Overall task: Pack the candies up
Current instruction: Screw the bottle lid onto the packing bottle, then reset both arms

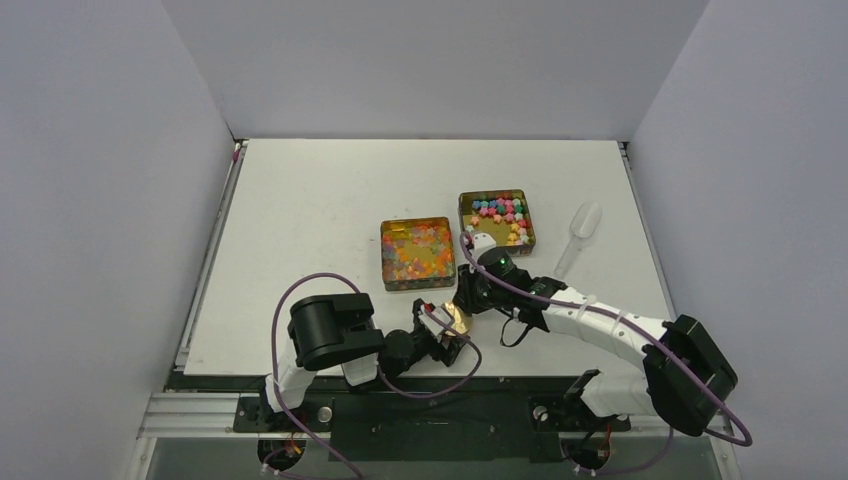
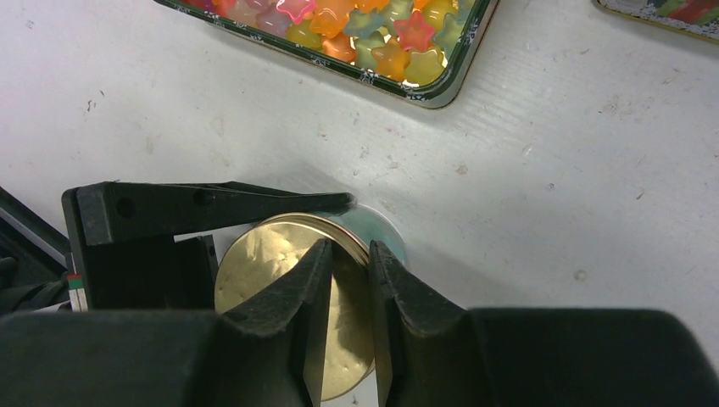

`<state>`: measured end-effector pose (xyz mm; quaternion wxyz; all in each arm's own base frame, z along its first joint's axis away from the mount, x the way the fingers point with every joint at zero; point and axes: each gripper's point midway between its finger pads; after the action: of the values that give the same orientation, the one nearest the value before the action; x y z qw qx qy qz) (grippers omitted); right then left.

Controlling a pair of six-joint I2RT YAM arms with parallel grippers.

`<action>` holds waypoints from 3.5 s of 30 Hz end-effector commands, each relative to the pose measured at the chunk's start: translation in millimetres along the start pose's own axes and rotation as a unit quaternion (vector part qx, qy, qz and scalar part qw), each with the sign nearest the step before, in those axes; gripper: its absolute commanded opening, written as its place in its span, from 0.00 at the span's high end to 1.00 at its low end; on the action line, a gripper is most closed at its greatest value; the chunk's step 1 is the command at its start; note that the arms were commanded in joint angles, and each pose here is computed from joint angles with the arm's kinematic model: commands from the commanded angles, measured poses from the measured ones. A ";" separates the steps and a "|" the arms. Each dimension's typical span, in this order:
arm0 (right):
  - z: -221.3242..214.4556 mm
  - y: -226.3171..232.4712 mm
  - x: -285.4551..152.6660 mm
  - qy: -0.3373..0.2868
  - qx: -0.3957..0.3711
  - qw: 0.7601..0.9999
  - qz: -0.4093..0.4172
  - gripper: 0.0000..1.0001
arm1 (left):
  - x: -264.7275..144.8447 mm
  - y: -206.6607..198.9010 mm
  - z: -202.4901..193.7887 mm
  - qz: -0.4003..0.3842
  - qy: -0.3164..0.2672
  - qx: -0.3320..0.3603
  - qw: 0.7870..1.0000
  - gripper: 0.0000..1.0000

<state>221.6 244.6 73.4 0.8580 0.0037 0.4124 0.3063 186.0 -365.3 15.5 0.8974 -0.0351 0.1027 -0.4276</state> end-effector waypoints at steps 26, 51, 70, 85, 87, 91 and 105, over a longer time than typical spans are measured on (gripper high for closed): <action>-87.4 18.1 -47.5 0.019 0.042 0.999 0.022 0.80 | -3.6 -1.7 -2.6 -0.009 -0.015 -0.016 1.000 0.68; -24.7 -7.4 -92.1 -0.121 0.070 0.989 -0.055 0.39 | -11.0 0.7 2.9 0.010 0.012 -0.034 0.999 0.25; 13.7 -12.8 -117.0 -0.165 0.052 0.981 -0.087 0.22 | -45.7 -13.0 0.1 -0.003 0.122 -0.036 0.992 0.04; 51.6 -44.5 -156.1 -0.215 0.075 0.954 -0.197 0.09 | -90.0 0.0 70.4 0.058 0.180 -0.060 0.980 0.04; 56.7 -53.1 -165.0 -0.218 0.083 0.945 -0.230 0.08 | -96.3 4.5 85.5 0.075 0.191 -0.063 0.977 0.04; 68.9 -61.0 -180.6 -0.233 0.096 0.931 -0.264 0.07 | -105.7 20.2 121.0 0.120 0.200 -0.072 0.970 0.04; 92.2 -113.9 -223.3 -0.261 0.134 0.885 -0.361 0.06 | -149.1 128.4 237.5 0.272 0.105 -0.137 0.947 0.04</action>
<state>231.4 75.3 251.9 0.9782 0.0561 0.1880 -0.0684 229.1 -212.6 220.7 0.9353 -0.0643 0.2887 -0.1941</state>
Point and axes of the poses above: each gripper's point midway between its finger pads, its own x axis out along the fingers, its own y axis along the line the jaws close on, z = x × y, and after that the axes turned 5 degrees about -x, right-handed
